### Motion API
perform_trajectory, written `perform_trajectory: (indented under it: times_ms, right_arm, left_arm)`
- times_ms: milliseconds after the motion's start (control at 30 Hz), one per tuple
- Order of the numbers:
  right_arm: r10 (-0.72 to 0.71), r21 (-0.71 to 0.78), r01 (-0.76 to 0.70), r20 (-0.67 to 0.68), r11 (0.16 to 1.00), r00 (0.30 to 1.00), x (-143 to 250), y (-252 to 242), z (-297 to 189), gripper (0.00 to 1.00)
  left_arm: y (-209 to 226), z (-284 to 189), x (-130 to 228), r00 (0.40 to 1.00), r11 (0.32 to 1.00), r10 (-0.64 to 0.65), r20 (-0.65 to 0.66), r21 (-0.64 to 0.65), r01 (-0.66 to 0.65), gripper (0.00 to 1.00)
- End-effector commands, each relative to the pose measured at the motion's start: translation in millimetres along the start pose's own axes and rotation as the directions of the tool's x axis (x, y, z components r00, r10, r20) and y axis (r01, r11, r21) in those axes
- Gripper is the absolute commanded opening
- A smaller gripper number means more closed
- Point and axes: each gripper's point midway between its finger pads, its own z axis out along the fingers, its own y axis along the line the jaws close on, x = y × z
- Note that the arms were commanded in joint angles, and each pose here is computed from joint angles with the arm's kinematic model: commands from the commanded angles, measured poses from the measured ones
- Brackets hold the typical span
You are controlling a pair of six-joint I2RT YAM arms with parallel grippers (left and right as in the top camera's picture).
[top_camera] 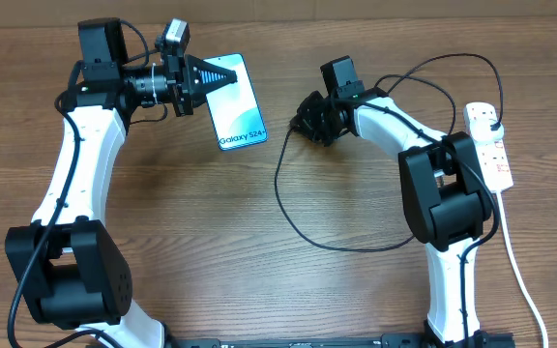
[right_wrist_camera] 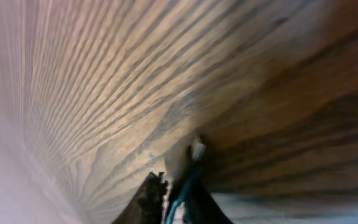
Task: Plug charger to phone and switch on socket
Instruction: 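Move the right gripper down toward the black charging cable end, then grasp the cable plug with the right gripper and lift it toward the phone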
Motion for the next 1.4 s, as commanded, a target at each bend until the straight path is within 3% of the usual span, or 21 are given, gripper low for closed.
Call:
perform_trajectory:
  times_ms: [0, 300, 433, 500, 567, 733, 867, 1267, 1367]
  right_arm:
    - [-0.005, 0.050, 0.005, 0.004, 0.999, 1.000, 1, -14, 16, 0.07]
    - [-0.146, -0.032, 0.143, -0.128, 0.989, 0.981, 17, -8, 11, 0.04]
    - [-0.230, -0.155, 0.195, -0.257, 0.969, 0.939, 27, -5, -5, 0.04]
    - [-0.348, -0.300, 0.256, -0.310, 0.919, 0.885, 34, 5, -21, 0.04]
    - [-0.457, -0.400, 0.327, -0.294, 0.857, 0.839, 36, 12, -37, 0.04]
    - [-0.604, -0.440, 0.474, -0.222, 0.763, 0.766, 41, 19, -80, 0.04]
    - [-0.715, -0.474, 0.589, -0.136, 0.655, 0.686, 60, 38, -143, 0.04]
    - [-0.858, -0.532, 0.739, 0.046, 0.413, 0.512, 129, 53, -276, 0.04]
    - [-0.863, -0.535, 0.750, 0.076, 0.388, 0.500, 145, 48, -292, 0.04]
  left_arm:
    - [-2, 2, 4, 1.000, 1.000, -0.005, -0.026, 0.018, 0.006, 0.04]
    - [-1, 2, 3, 1.000, 1.000, -0.001, -0.019, 0.012, 0.002, 0.04]
    - [-1, 2, 3, 0.998, 0.998, 0.059, -0.021, 0.015, -0.059, 0.04]
    - [-2, 2, 4, 0.996, 0.996, 0.085, -0.027, 0.023, -0.085, 0.04]
    - [-4, 2, 6, 0.993, 0.993, 0.116, -0.036, 0.035, -0.115, 0.04]
    - [-9, 1, 12, 0.979, 0.979, 0.192, -0.061, 0.074, -0.187, 0.04]
    - [-14, 1, 17, 0.974, 0.973, 0.214, -0.082, 0.105, -0.205, 0.04]
    - [-16, 9, 23, 0.970, 0.972, 0.217, -0.110, 0.121, -0.204, 0.04]
    - [-16, 13, 26, 0.968, 0.971, 0.218, -0.121, 0.123, -0.203, 0.04]
